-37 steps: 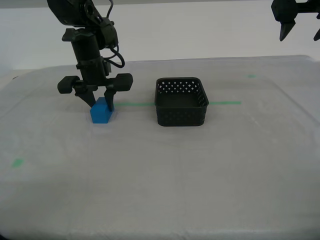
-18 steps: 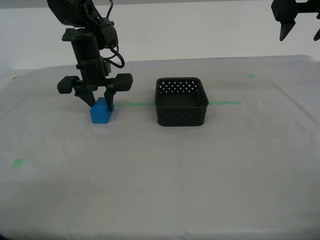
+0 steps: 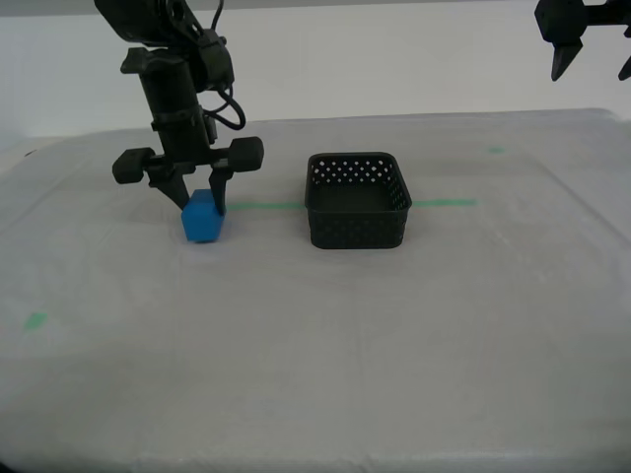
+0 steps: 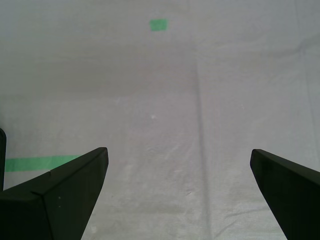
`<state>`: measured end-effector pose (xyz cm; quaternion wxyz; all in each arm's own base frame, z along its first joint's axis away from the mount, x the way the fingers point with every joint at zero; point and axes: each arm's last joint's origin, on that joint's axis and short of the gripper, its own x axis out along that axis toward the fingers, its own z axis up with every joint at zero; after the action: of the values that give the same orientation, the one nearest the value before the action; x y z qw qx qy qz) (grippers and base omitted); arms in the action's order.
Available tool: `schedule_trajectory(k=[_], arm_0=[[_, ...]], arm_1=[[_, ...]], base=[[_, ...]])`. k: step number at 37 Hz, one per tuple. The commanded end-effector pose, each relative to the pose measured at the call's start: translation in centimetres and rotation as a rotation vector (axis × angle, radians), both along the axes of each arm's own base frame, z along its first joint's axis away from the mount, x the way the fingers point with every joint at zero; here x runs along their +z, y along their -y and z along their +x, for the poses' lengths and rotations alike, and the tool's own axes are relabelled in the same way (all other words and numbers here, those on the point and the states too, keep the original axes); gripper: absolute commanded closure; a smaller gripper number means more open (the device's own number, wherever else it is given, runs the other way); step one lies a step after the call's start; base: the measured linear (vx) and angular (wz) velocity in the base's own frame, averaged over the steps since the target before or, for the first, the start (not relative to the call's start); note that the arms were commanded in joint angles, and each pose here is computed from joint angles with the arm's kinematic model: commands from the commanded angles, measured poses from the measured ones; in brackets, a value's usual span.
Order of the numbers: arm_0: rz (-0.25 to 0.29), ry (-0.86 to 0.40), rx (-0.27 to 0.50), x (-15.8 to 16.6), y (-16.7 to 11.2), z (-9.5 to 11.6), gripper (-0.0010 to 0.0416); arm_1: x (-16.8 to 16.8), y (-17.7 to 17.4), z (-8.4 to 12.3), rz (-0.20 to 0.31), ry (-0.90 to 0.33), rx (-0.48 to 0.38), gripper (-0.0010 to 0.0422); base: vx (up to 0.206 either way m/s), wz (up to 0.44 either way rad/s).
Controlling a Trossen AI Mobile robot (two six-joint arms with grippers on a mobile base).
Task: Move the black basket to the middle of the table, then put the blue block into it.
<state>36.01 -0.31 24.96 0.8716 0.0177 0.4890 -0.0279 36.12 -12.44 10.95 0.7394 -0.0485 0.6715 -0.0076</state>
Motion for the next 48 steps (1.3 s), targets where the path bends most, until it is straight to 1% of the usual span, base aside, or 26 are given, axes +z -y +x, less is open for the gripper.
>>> schedule_trajectory(k=[1,6,13,19,22,26,29,33,40,44,48], arm_0=[[0.0,0.003,0.002,0.0,0.0,0.0,0.0007],[0.0,0.004,0.001,0.1,0.0,0.0,0.0007],[0.0,0.004,0.001,0.1,0.0,0.0,0.0007],[0.0,0.004,0.002,0.1,0.0,0.0,0.0007],[0.0,0.004,0.002,0.1,0.0,0.0,0.0007],[0.0,0.003,0.001,0.0,0.0,0.0,0.0007],[0.0,0.005,0.002,0.1,0.0,0.0,0.0007],[0.0,0.004,0.002,0.1,0.0,0.0,0.0007],[0.0,0.004,0.002,0.1,0.0,0.0,0.0007],[0.0,0.004,0.001,0.1,0.0,0.0,0.0007],[0.0,0.005,0.002,0.1,0.0,0.0,0.0007]], arm_1=[[1.2,0.2,-0.3,-0.002,0.005,0.025,0.0412],[3.7,0.8,-1.1,-0.026,0.04,0.09,0.0412],[7.3,2.5,-2.4,-0.081,0.125,0.117,0.0412],[9.2,4.7,-3.0,-0.052,0.177,0.108,0.0412],[9.7,5.8,-3.1,-0.063,0.19,0.108,0.0412],[10.2,7.4,-2.9,-0.068,0.198,0.096,0.0412],[10.4,8.7,-2.5,-0.056,0.199,0.076,0.0412],[11.2,10.3,-1.9,-0.055,0.207,0.05,0.0412],[12.3,12.0,-0.7,-0.056,0.215,0.031,0.0412],[12.0,13.1,-0.3,-0.058,0.214,0.017,0.0412],[11.1,14.1,0.2,-0.049,0.19,0.001,0.0412]], base=[[0.0,0.0],[0.0,0.0],[0.0,0.0],[0.0,0.0],[0.0,0.0],[0.0,0.0],[0.0,0.0],[0.0,0.0],[0.0,0.0],[0.0,0.0],[0.0,0.0]])
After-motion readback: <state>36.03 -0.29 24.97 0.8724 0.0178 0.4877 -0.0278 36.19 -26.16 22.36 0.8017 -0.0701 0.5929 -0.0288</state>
